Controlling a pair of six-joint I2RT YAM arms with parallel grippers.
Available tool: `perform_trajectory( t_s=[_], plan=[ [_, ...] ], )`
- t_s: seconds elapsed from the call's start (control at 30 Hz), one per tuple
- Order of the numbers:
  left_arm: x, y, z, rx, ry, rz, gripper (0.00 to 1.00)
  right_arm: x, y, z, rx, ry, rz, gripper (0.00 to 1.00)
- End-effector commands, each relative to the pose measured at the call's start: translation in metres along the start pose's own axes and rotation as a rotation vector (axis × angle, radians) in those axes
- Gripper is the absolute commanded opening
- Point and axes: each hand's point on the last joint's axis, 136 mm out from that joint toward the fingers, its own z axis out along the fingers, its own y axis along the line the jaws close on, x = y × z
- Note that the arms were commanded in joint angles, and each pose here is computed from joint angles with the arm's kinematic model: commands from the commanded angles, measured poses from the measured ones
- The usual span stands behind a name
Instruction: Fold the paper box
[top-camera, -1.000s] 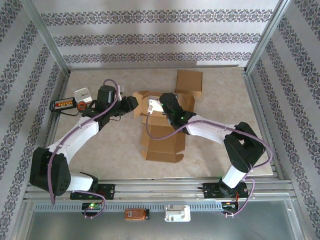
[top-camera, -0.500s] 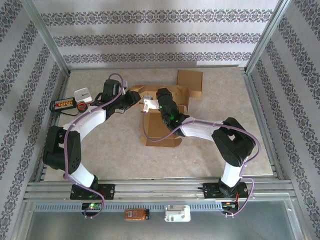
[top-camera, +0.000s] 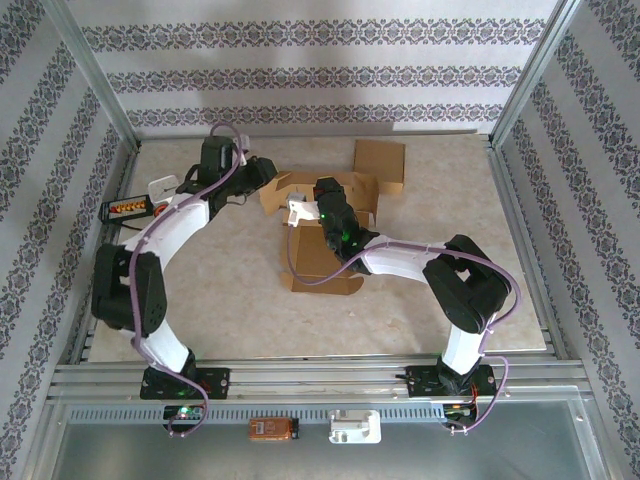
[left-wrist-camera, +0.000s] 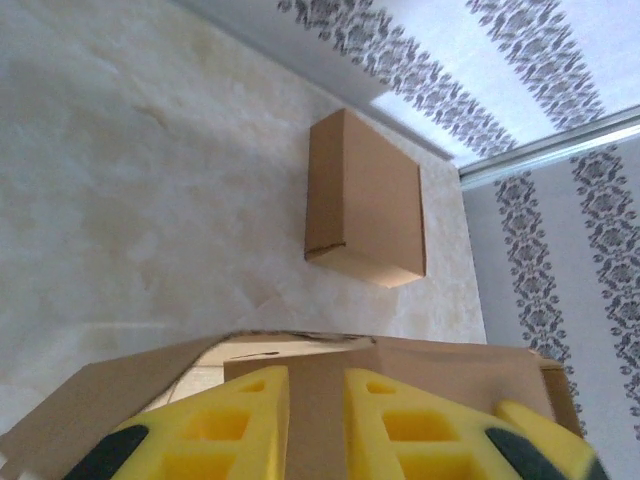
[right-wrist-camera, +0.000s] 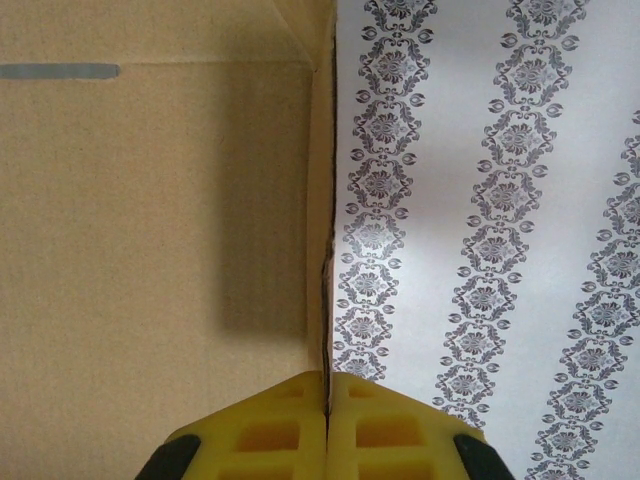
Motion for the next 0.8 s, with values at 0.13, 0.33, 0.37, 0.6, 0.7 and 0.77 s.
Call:
perform_trajectory(
  t_s=[0.13,0.33,0.37,0.6,0.7,0.77],
  plan=[
    [0.034,-0.014,0.033,0.132,0.136,-0.066,0.15,-0.003,-0.016,0.002,0.041,0.006,0.045,0.03],
    [0.044,-0.027,0.051,0.2,0.144,-0.105,0.15,-0.006,-0.013,0.003,0.036,0.006,0.056,0.04],
    [0.043,-0.029,0.053,0.214,0.14,-0.108,0.15,-0.005,-0.014,0.003,0.037,0.006,0.061,0.04],
    [0.035,-0.041,0.055,0.274,0.117,-0.108,0.18,-0.002,-0.006,0.003,0.02,0.023,0.082,0.04],
    [0.035,-0.035,0.044,0.24,0.083,-0.084,0.19,0.005,-0.003,0.004,0.016,0.043,0.079,0.04],
    [0.035,-0.02,0.031,0.145,0.033,-0.029,0.2,0.01,-0.004,0.005,0.017,0.058,0.084,0.04]
  ],
)
